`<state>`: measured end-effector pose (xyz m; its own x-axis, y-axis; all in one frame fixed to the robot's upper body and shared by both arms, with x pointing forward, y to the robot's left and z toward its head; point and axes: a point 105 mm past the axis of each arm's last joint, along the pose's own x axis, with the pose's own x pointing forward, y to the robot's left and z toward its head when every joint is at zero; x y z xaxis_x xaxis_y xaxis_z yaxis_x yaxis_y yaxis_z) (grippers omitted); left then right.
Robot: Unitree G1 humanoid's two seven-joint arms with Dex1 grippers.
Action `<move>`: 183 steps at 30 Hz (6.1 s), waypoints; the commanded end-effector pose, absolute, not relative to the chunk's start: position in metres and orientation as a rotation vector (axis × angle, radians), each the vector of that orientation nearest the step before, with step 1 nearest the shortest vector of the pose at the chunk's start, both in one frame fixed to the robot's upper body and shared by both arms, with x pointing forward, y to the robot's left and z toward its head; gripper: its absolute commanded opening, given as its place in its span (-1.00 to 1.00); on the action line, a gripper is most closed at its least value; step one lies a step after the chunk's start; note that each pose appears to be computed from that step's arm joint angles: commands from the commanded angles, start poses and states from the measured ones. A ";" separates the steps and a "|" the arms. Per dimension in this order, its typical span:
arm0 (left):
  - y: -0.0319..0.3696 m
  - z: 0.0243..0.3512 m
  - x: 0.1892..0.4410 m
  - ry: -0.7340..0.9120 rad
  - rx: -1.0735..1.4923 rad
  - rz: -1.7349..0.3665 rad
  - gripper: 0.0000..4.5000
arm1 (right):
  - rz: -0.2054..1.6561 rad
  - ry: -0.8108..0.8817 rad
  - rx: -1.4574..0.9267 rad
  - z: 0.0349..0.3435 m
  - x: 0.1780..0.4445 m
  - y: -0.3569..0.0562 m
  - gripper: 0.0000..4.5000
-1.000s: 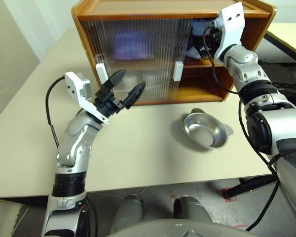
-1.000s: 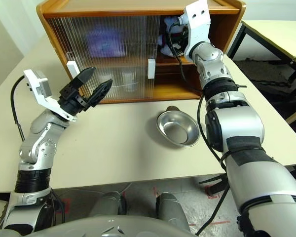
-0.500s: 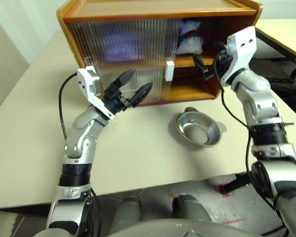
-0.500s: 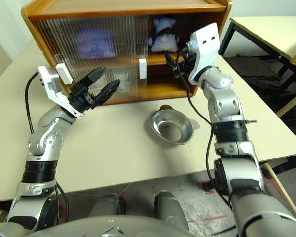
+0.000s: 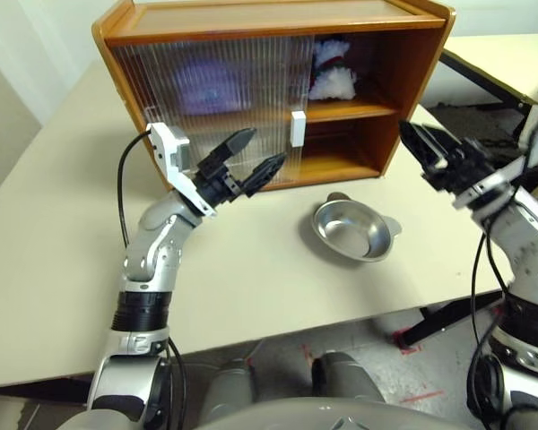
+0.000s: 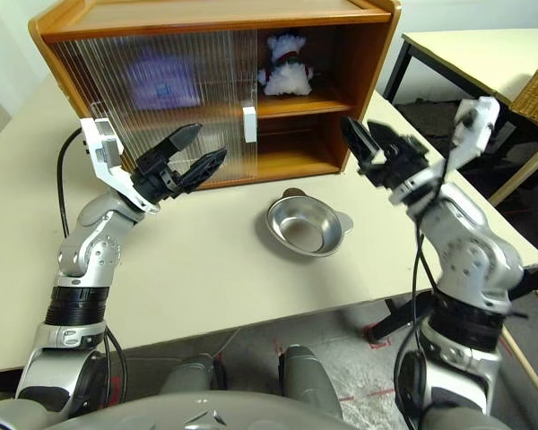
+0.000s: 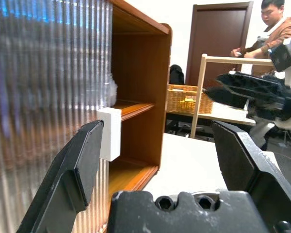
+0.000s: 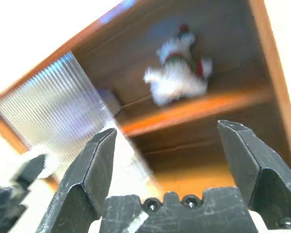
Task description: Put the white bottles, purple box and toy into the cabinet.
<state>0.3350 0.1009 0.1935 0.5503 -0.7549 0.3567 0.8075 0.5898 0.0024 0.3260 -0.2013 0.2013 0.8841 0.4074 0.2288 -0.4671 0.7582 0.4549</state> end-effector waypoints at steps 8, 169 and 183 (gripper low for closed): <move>0.102 0.192 0.336 -0.328 -0.163 -0.935 1.00 | 0.419 0.146 0.928 0.133 0.296 -0.218 0.99; 0.131 0.208 0.312 -0.353 -0.110 -0.761 1.00 | -0.203 -0.218 1.435 0.087 0.439 -0.249 0.98; 0.120 0.207 0.321 -0.359 -0.130 -0.816 1.00 | -0.235 -0.204 1.446 0.070 0.420 -0.259 0.98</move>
